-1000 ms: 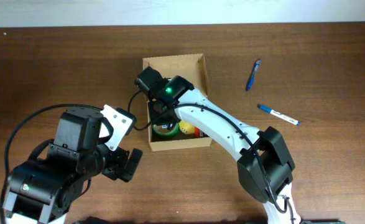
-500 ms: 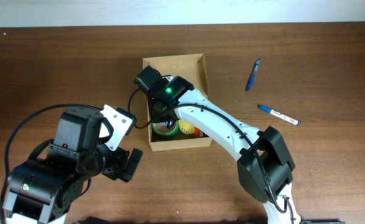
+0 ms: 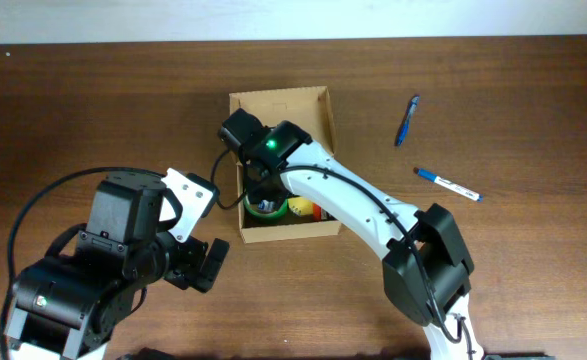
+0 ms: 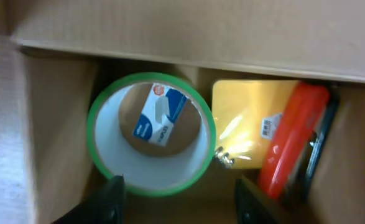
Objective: Pack container
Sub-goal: 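Lower the staples box into the green tape ring and release, then raise the right gripper and move it right over the blue pen, then lower the right gripper and grasp the blue pen, then lift the blue pen and carry it left into the box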
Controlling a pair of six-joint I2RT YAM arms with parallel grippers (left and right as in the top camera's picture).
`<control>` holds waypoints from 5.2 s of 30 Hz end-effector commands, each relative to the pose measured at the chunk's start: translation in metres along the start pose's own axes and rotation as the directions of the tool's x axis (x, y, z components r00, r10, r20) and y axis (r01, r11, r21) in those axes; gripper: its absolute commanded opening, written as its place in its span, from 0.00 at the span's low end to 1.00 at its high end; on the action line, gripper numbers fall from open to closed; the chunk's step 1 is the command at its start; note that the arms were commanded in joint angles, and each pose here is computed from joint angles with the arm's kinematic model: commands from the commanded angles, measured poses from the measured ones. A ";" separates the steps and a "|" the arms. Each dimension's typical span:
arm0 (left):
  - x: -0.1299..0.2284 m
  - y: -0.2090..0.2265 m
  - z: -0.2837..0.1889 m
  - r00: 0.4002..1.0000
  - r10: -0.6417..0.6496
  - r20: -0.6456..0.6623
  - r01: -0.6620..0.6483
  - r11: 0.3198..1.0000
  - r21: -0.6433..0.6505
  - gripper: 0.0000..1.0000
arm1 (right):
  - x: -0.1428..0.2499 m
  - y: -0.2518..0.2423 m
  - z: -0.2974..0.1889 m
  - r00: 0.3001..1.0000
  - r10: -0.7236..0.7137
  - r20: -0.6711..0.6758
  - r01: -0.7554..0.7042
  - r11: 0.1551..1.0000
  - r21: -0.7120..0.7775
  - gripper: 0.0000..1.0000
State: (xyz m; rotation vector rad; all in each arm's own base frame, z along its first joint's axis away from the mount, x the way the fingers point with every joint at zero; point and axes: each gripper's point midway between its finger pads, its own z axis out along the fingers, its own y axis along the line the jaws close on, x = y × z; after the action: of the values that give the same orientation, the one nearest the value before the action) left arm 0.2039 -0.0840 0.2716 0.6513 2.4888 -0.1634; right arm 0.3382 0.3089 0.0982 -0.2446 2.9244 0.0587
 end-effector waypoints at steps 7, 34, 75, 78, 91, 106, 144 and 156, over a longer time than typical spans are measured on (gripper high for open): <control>-0.005 -0.002 -0.004 1.000 0.019 0.022 -0.019 1.000 0.011 1.00 | -0.058 -0.018 -0.115 0.963 0.064 0.262 -0.032 0.992 -0.124 0.57; -0.005 -0.002 -0.004 1.000 0.019 0.022 -0.019 1.000 0.011 1.00 | -0.146 -0.247 -0.123 0.818 0.379 0.432 -0.409 0.912 -0.026 0.70; -0.005 -0.002 -0.004 1.000 0.019 0.022 -0.019 1.000 0.011 1.00 | -0.146 -0.332 0.091 0.723 0.648 0.239 -0.679 0.731 0.073 0.66; -0.005 -0.002 -0.004 1.000 0.018 0.022 -0.019 1.000 0.011 1.00 | -0.144 -0.331 0.099 0.726 0.649 0.228 -0.678 0.731 0.080 0.65; -0.005 -0.002 -0.004 1.000 0.019 0.022 -0.019 1.000 0.011 1.00 | -0.143 -0.332 0.113 0.728 0.649 0.220 -0.677 0.731 0.086 0.61; -0.005 -0.002 -0.004 1.000 0.019 0.022 -0.019 1.000 0.011 1.00 | -0.134 -0.328 0.129 0.733 0.659 0.169 -0.677 0.732 0.079 0.55; -0.005 -0.002 -0.004 1.000 0.019 0.022 -0.019 1.000 0.011 0.99 | -0.136 -0.313 0.030 0.767 0.623 0.153 -0.633 0.774 0.025 0.04; -0.005 -0.002 -0.004 1.000 0.019 0.022 -0.019 1.000 0.011 1.00 | -0.137 -0.265 -0.082 0.815 0.540 0.210 -0.514 0.841 -0.168 0.04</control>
State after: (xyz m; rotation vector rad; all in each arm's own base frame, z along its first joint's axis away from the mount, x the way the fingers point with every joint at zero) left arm 0.2040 -0.0841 0.2716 0.6512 2.4884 -0.1634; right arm 0.5042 0.0463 0.1627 0.6512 2.6883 0.2326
